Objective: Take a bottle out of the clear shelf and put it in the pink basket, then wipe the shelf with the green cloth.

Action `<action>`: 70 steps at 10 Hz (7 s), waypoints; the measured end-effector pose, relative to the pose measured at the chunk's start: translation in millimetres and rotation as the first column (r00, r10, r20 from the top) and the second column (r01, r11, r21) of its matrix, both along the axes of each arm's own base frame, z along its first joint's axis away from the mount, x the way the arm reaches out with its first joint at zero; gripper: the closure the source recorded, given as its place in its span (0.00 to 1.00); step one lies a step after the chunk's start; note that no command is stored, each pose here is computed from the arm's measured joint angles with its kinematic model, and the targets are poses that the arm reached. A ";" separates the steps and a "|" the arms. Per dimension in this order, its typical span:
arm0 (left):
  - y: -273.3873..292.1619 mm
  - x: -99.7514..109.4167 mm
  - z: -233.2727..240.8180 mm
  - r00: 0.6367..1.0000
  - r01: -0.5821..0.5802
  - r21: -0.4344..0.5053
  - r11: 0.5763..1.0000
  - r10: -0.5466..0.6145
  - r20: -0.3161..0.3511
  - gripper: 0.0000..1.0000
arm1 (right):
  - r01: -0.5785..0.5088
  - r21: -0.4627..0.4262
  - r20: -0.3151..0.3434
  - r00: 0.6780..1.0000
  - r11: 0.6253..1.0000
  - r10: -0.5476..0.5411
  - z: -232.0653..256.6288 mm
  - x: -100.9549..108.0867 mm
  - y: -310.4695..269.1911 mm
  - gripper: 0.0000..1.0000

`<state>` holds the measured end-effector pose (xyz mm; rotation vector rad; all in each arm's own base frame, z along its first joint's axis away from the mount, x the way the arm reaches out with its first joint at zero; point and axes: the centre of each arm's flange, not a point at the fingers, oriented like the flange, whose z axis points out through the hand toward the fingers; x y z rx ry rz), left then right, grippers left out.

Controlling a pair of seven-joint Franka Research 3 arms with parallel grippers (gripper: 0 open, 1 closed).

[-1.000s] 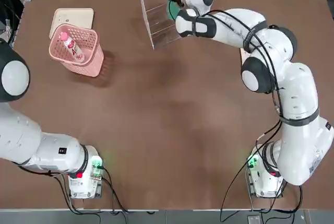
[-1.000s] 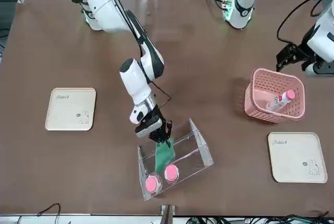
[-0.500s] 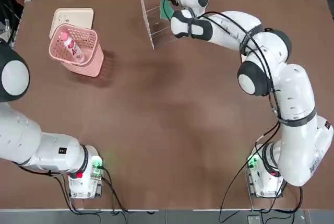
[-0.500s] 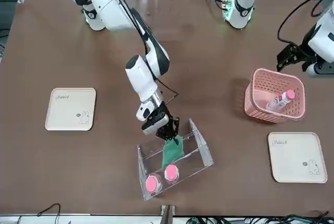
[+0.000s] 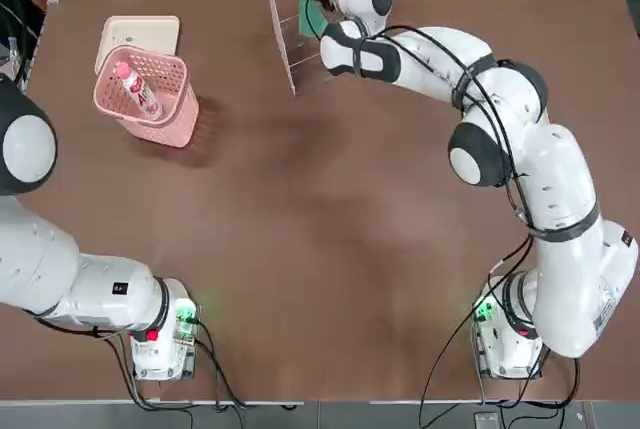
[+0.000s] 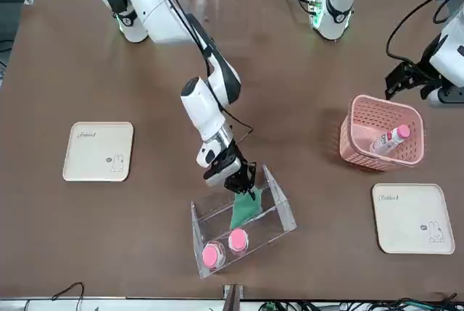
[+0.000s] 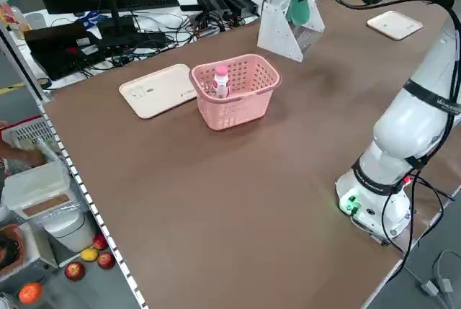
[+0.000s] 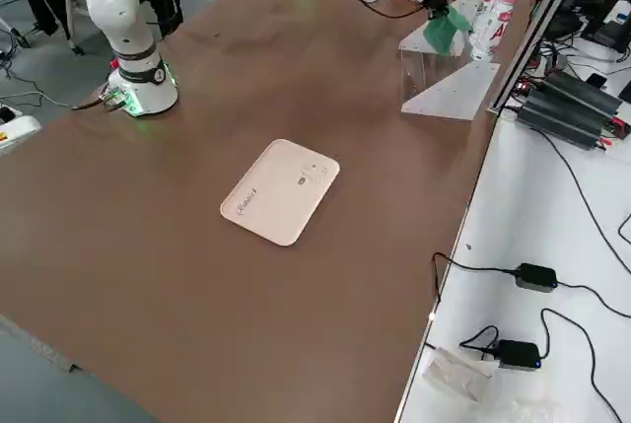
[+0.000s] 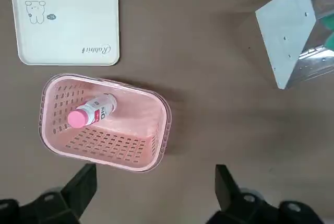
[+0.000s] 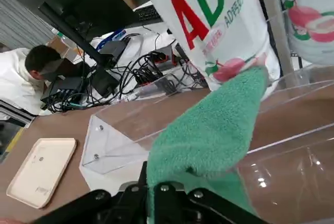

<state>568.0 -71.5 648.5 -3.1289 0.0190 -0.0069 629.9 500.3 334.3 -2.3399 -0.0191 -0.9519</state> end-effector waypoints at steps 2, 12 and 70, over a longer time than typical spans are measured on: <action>0.2 0.0 0.0 1.000 0.000 0.000 1.000 0.000 0.000 0.00 | 0.010 0.011 0.004 1.000 1.000 -0.010 5.2 3.1 -1.7 0.96; -0.8 -0.1 0.0 1.000 0.001 0.000 1.000 -0.001 0.000 0.00 | -0.067 -0.312 0.147 0.982 0.948 0.118 -23.0 57.3 -92.6 0.96; 5.5 2.1 -1.3 1.000 -0.018 -0.061 0.998 0.017 -0.010 0.00 | -0.128 -0.316 0.168 0.967 0.940 0.189 -89.0 -54.4 -42.4 0.96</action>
